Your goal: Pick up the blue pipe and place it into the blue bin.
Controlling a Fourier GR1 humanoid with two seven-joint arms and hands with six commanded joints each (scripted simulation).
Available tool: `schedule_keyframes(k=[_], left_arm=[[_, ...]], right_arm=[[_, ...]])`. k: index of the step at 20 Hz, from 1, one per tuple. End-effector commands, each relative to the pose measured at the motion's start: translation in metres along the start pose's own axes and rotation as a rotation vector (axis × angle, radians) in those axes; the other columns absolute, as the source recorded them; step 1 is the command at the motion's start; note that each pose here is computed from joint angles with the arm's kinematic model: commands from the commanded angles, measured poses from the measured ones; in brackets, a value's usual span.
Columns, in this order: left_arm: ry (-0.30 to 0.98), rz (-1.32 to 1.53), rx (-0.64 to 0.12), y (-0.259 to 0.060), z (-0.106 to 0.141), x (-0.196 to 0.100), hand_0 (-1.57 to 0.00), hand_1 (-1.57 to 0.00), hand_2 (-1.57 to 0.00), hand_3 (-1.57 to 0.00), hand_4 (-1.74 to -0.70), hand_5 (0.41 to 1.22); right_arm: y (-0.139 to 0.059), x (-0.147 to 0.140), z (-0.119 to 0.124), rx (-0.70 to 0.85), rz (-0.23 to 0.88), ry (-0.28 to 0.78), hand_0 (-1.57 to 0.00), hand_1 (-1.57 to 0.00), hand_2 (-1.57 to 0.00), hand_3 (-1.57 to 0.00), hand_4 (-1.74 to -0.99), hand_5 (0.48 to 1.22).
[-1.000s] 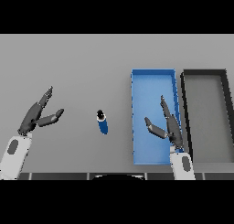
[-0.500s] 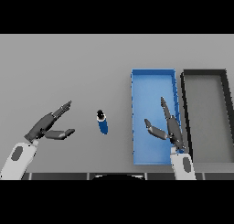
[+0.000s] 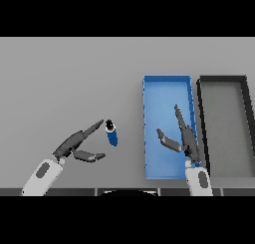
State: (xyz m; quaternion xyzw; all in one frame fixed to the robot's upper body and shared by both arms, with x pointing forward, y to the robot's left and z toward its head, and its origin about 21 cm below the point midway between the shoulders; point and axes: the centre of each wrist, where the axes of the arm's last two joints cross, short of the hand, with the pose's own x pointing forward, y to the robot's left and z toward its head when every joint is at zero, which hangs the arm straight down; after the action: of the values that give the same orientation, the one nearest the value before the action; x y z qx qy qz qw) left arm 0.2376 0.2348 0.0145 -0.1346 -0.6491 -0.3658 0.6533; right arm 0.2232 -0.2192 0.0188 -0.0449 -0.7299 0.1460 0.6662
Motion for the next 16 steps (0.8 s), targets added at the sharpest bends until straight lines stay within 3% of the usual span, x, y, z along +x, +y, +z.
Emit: schedule_keyframes(k=[1,10,14,16], left_arm=[[0.001,0.023,-0.011,-0.006,-0.006,-0.002,0.00,0.00,0.00,0.00,-1.20,0.467],[0.020,0.024,-0.055,-0.030,-0.055,-0.015,0.00,0.00,0.00,0.00,-1.13,0.462],[-0.043,0.098,-0.073,-0.034,-0.073,-0.015,0.00,0.00,0.00,0.00,-1.21,0.533],[-0.060,0.135,-0.054,-0.037,-0.078,-0.017,0.00,-0.04,-0.11,-0.04,-1.27,0.585]], right_arm=[[0.002,-0.005,0.004,0.003,-0.005,0.009,0.00,0.00,0.00,0.00,-1.231,0.623],[-0.002,-0.004,0.006,-0.014,0.000,0.009,0.00,0.00,0.00,0.00,-1.201,0.605],[-0.006,-0.004,0.008,-0.019,-0.009,0.018,0.00,0.00,0.00,0.00,-1.206,0.606],[-0.006,-0.005,0.007,-0.028,0.005,0.016,0.00,0.00,0.00,0.00,-1.196,0.603]])
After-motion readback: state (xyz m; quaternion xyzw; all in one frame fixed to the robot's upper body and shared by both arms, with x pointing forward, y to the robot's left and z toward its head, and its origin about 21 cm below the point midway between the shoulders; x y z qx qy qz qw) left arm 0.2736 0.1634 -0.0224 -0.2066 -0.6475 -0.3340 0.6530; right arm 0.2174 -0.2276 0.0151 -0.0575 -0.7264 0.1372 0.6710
